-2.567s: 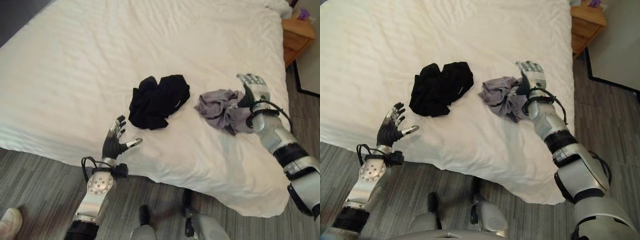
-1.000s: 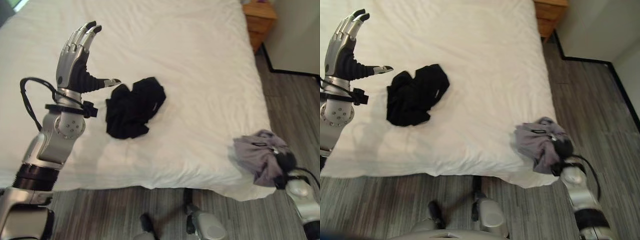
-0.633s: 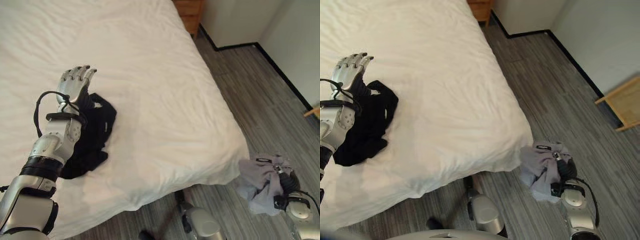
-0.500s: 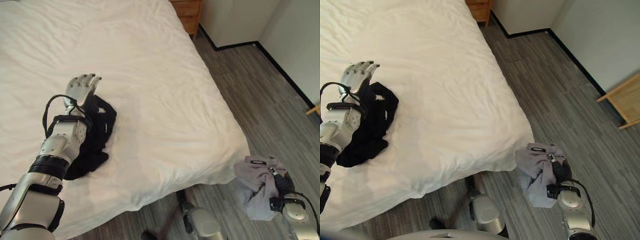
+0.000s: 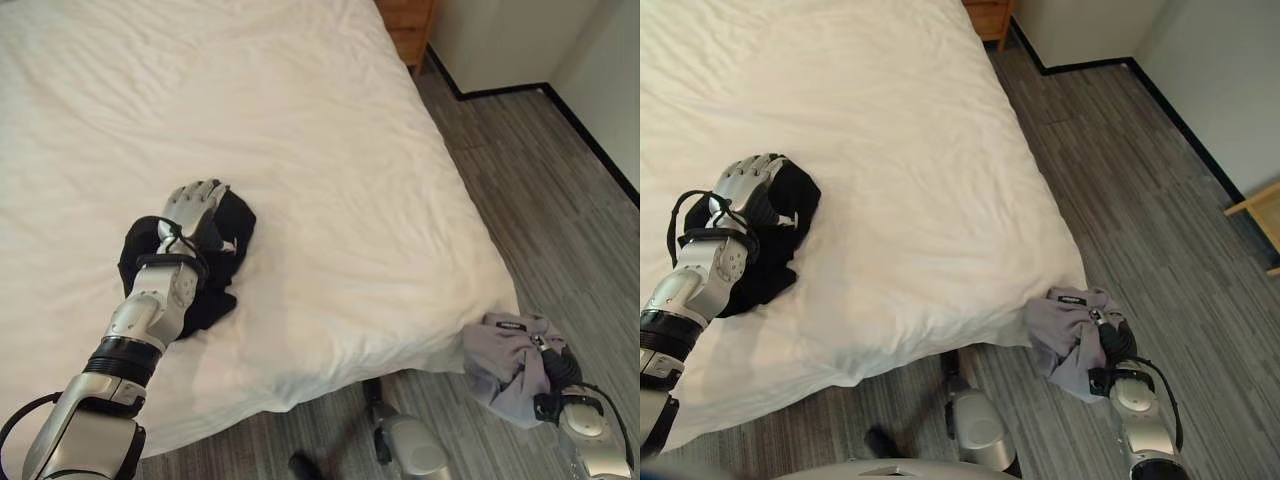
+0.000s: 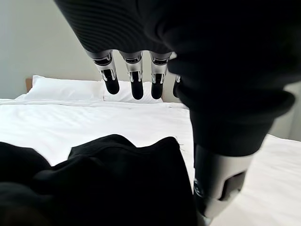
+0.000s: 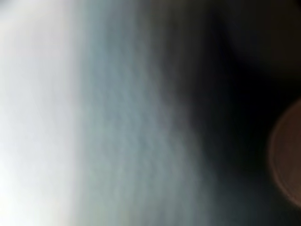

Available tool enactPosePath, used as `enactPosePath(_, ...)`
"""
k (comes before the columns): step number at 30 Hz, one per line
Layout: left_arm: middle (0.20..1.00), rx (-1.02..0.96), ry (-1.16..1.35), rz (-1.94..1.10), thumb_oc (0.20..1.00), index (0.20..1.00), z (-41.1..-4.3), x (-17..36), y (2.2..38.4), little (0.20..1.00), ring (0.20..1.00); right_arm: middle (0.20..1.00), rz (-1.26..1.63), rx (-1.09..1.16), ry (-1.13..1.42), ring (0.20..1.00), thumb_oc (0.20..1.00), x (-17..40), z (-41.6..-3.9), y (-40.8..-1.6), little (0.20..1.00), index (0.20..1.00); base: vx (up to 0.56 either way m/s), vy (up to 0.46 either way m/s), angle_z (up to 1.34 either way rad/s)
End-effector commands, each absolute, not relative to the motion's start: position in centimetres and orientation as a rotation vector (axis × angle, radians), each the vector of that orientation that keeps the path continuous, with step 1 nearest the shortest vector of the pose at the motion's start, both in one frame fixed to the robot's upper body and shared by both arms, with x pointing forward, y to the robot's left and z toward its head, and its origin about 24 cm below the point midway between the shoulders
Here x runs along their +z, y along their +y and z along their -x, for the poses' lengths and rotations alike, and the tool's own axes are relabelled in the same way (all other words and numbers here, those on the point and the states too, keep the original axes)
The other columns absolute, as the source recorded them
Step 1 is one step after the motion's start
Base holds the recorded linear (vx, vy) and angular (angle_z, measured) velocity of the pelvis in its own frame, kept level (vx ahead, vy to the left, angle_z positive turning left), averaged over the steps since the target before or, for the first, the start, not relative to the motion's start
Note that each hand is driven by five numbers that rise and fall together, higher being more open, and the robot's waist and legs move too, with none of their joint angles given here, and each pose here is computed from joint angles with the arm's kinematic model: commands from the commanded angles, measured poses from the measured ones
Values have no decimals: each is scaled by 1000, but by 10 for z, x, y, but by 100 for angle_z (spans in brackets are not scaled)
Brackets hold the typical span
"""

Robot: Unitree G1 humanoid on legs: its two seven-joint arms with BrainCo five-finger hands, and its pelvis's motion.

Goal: Pick up bed clothes into laundry basket.

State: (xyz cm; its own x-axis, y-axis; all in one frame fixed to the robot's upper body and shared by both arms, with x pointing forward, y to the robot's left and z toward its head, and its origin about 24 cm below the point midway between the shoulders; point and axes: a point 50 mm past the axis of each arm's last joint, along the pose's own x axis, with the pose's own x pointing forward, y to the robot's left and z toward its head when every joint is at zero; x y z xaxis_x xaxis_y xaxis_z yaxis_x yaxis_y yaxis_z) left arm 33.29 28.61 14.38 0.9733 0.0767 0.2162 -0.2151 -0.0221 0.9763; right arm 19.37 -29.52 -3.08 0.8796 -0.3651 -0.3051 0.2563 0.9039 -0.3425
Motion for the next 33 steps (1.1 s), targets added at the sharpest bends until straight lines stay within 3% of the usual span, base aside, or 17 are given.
enactPosePath(1, 1000, 366, -154, -1629, 1000, 1000, -336, 181, 299, 1000, 1000, 200, 289, -355, 242, 200, 200, -7, -217, -298, 200, 200, -38, -6, 4)
enactPosePath(11, 1000, 392, -90, -1576, 1000, 1000, -323, 165, 311, 1000, 1000, 200, 220, -354, 258, 200, 200, -14, -218, -291, 200, 200, -34, 0, 5)
enactPosePath(17, 1000, 374, -61, -1537, 1000, 1000, -336, 156, 307, 1000, 1000, 200, 213, -314, 176, 200, 200, 0, -237, -281, 200, 200, -121, 6, -6)
enactPosePath(18, 824, 357, 123, -1533, 824, 824, -329, 122, 330, 824, 824, 200, 226, -295, 138, 200, 200, 8, -244, -277, 200, 200, -71, 33, 2)
enactPosePath(19, 329, 330, 196, -1576, 329, 329, -318, 109, 343, 329, 329, 200, 224, -312, 138, 200, 200, 8, -243, -281, 200, 200, -77, 39, -4)
enactPosePath(20, 200, 293, 254, -1582, 200, 200, -313, 95, 348, 200, 200, 200, 231, -304, 137, 200, 200, 8, -245, -280, 200, 200, -24, 39, -11)
enactPosePath(23, 200, 201, 378, -1582, 200, 200, -284, 57, 355, 200, 200, 200, 227, -313, 140, 200, 200, 7, -245, -281, 200, 200, -4, 17, -4)
enactPosePath(24, 200, 122, 472, -1465, 200, 200, -263, 13, 342, 200, 200, 200, 222, -310, 134, 200, 200, 7, -245, -279, 200, 200, -2, 40, -3)
enactPosePath(26, 200, 96, 499, -1383, 200, 200, -255, -6, 330, 200, 200, 200, 222, -309, 135, 200, 200, 7, -244, -279, 200, 200, 7, 18, -7)
enactPosePath(28, 200, 37, 503, -1112, 200, 200, -247, -42, 285, 200, 200, 200, 215, -321, 141, 200, 200, 4, -239, -279, 200, 200, 15, -9, -7)
enactPosePath(30, 200, 32, 469, -1015, 200, 200, -253, -44, 268, 200, 200, 200, 216, -323, 147, 200, 200, 3, -237, -278, 200, 200, 19, -5, 2)
enactPosePath(31, 200, 148, 439, -862, 200, 200, -277, -16, 293, 200, 200, 200, 239, -326, 155, 200, 200, 4, -237, -283, 200, 200, 33, 28, 8)
enactPosePath(33, 200, 179, 198, -784, 200, 200, -305, 33, 286, 200, 200, 200, 232, -338, 128, 200, 200, 8, -237, -283, 200, 200, 20, 56, 1)
